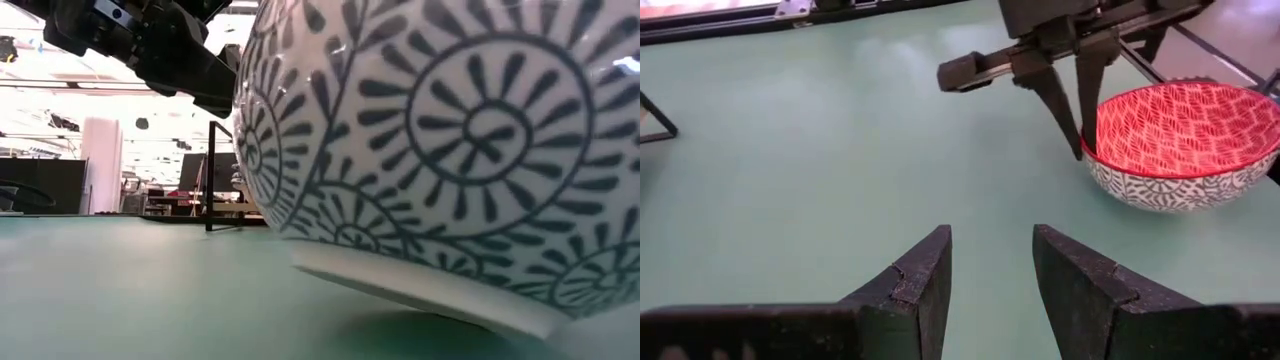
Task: Place and stack bowls onto a shelf
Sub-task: Stack the red patterned bowl on top of the light blue patterned bowl on the shelf
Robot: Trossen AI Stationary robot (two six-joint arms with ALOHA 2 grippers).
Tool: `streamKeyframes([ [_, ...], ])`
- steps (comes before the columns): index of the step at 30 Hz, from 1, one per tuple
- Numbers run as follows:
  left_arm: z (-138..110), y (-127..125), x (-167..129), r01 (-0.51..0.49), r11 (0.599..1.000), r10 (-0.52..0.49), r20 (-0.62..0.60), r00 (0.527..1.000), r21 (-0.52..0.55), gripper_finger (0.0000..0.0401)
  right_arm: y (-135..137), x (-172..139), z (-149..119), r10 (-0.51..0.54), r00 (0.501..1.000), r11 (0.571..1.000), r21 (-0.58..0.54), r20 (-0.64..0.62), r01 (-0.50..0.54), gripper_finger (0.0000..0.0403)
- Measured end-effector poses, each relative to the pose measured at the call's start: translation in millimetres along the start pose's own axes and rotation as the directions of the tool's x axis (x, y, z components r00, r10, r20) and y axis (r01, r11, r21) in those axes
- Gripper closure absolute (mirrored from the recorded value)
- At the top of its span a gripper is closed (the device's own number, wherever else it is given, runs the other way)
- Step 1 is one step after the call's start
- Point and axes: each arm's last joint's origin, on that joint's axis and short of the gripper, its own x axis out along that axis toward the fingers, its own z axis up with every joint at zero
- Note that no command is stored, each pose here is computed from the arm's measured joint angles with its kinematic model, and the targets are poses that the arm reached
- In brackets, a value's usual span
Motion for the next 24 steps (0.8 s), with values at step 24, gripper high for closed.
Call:
streamKeyframes([
  [24, 16, 24, 1, -0.124, 0.983, 0.142, 0.139, 0.980, -0.133, 0.0273, -33, -68, 36, -0.539, 0.821, 0.839, 0.031, 0.189, 0.544, 0.0373],
])
